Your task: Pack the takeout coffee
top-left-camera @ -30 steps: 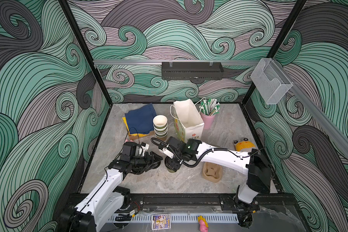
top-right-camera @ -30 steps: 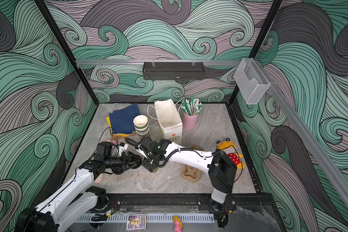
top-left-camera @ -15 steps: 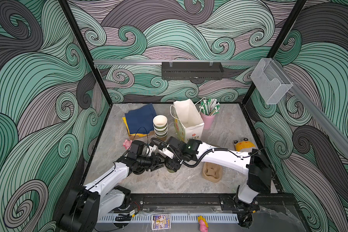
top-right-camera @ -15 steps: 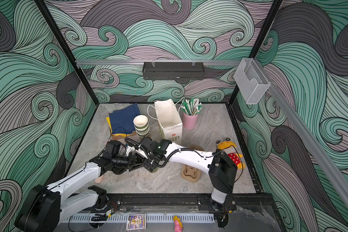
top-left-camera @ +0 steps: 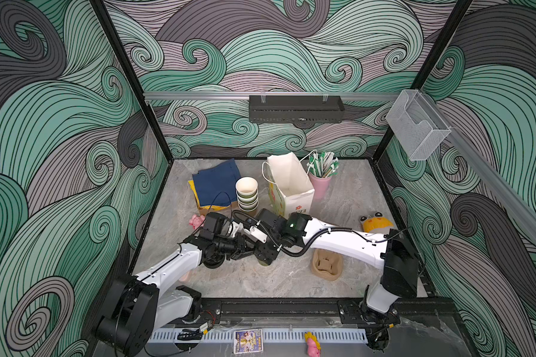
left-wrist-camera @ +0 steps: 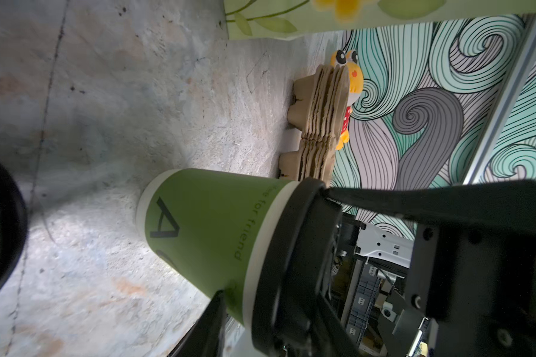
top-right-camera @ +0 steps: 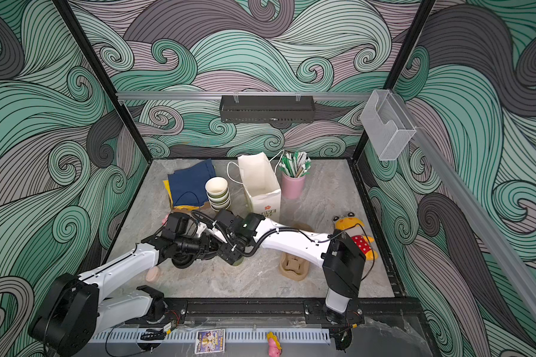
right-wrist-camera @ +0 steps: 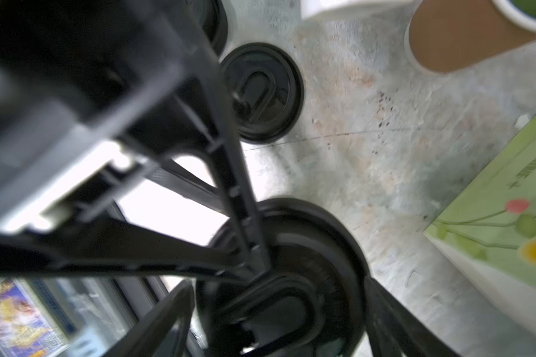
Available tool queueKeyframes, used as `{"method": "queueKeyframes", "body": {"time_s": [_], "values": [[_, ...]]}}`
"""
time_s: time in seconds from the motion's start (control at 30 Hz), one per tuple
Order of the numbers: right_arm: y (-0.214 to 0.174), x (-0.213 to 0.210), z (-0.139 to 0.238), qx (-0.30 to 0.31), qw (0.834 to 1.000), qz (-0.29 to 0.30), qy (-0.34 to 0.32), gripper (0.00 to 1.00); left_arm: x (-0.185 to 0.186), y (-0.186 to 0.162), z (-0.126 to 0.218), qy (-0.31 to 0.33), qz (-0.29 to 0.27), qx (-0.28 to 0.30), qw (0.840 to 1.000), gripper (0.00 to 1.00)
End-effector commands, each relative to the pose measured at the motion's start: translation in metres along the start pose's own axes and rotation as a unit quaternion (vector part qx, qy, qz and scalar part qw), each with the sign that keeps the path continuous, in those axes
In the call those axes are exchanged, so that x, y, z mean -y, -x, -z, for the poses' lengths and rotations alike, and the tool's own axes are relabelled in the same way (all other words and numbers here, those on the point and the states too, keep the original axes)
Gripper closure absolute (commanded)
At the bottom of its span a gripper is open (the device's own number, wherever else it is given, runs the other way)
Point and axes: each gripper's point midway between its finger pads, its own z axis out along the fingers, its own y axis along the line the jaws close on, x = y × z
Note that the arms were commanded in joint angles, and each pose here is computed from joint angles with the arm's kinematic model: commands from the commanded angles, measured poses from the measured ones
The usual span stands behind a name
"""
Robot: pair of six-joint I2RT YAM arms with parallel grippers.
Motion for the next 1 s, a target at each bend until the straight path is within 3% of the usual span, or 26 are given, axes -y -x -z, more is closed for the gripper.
{"method": "queueKeyframes", "body": {"time_s": [0.0,0.17,0.37,0.43,0.6,0.8,0.97], "values": [[-0.010,-0.012,0.008,-0.021,0.999,0.008,0.023,0.12,-0.026,-0.009,-0.004,0.055,0.029,-0.012,0.998,0.60],[0.008,-0.014,0.039,0.034,0.999,0.001,0.027,0.08,-0.025,-0.009,-0.004,0.054,0.027,-0.012,0.998,0.60],[-0.008,-0.005,0.082,0.086,0.989,-0.118,0.014,0.14,-0.022,-0.008,-0.005,0.049,0.020,-0.012,0.999,0.58],[-0.022,0.001,0.089,0.102,0.976,-0.193,0.009,0.18,-0.020,-0.008,-0.004,0.045,0.017,-0.011,0.999,0.58],[-0.062,-0.001,0.073,0.124,0.912,-0.387,0.060,0.34,-0.013,-0.007,-0.003,0.033,0.010,-0.012,0.999,0.57],[-0.062,0.005,0.059,0.155,0.865,-0.457,0.138,0.49,-0.009,-0.008,-0.003,0.025,0.006,-0.014,1.000,0.58],[-0.055,0.009,0.047,0.177,0.844,-0.473,0.181,0.50,-0.007,-0.008,-0.003,0.020,0.007,-0.017,1.000,0.59]]}}
